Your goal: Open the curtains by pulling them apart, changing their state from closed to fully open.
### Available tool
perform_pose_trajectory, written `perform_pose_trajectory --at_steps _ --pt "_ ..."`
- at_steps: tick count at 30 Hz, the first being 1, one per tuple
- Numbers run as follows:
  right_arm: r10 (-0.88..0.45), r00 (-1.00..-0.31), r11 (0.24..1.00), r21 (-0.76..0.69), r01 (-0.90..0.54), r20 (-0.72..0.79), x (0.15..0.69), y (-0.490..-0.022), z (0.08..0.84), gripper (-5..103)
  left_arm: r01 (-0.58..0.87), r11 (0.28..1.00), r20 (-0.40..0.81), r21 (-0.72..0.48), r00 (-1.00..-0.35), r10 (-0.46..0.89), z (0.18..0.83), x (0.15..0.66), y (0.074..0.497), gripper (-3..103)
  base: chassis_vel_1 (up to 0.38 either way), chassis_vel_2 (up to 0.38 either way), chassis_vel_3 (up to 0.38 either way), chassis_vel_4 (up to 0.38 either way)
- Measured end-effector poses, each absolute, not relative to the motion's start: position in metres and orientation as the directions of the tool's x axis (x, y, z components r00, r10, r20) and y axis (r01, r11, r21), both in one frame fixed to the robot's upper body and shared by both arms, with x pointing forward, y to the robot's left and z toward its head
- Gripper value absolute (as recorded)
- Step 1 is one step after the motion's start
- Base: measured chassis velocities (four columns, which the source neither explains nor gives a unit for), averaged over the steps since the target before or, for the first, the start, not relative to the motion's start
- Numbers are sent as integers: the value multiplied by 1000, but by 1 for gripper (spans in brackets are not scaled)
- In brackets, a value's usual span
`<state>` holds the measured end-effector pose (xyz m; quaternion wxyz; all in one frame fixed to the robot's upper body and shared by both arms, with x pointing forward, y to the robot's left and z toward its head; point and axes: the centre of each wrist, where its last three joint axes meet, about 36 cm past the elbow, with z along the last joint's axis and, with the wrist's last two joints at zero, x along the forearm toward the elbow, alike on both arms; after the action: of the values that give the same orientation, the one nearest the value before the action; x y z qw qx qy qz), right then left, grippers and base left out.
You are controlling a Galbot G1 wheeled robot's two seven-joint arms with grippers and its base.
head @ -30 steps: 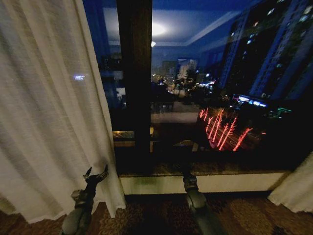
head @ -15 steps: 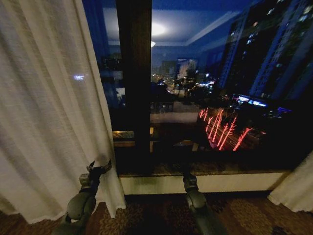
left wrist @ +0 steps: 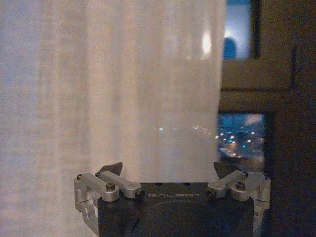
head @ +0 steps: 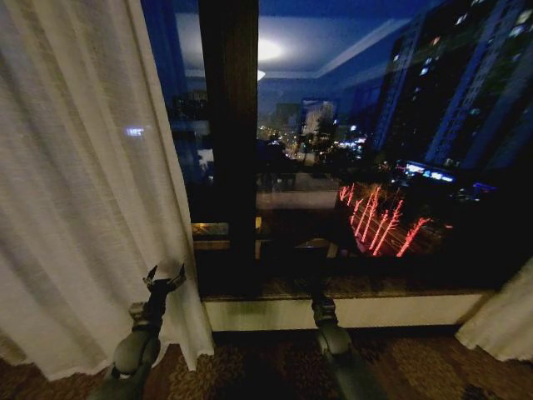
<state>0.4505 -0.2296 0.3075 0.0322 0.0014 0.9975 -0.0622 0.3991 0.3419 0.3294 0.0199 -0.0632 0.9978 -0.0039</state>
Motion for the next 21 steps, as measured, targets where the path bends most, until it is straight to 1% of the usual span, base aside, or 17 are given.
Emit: perform_pose_trajectory --at_steps 4,11,21 --pt "-1 -998 992 -124 7 -64 450 -230 307 100 -133 991 -29 -9 -991 -133 322 400 346 100 0 0 0 0" --pt "-1 -998 992 -124 7 -65 451 -230 308 100 -103 995 -28 -15 -994 -104 327 407 338 100 0 0 0 0" --pt "-1 -998 992 -124 7 -65 450 -230 308 100 -104 994 -26 -14 -994 -105 330 411 339 100 0 0 0 0"
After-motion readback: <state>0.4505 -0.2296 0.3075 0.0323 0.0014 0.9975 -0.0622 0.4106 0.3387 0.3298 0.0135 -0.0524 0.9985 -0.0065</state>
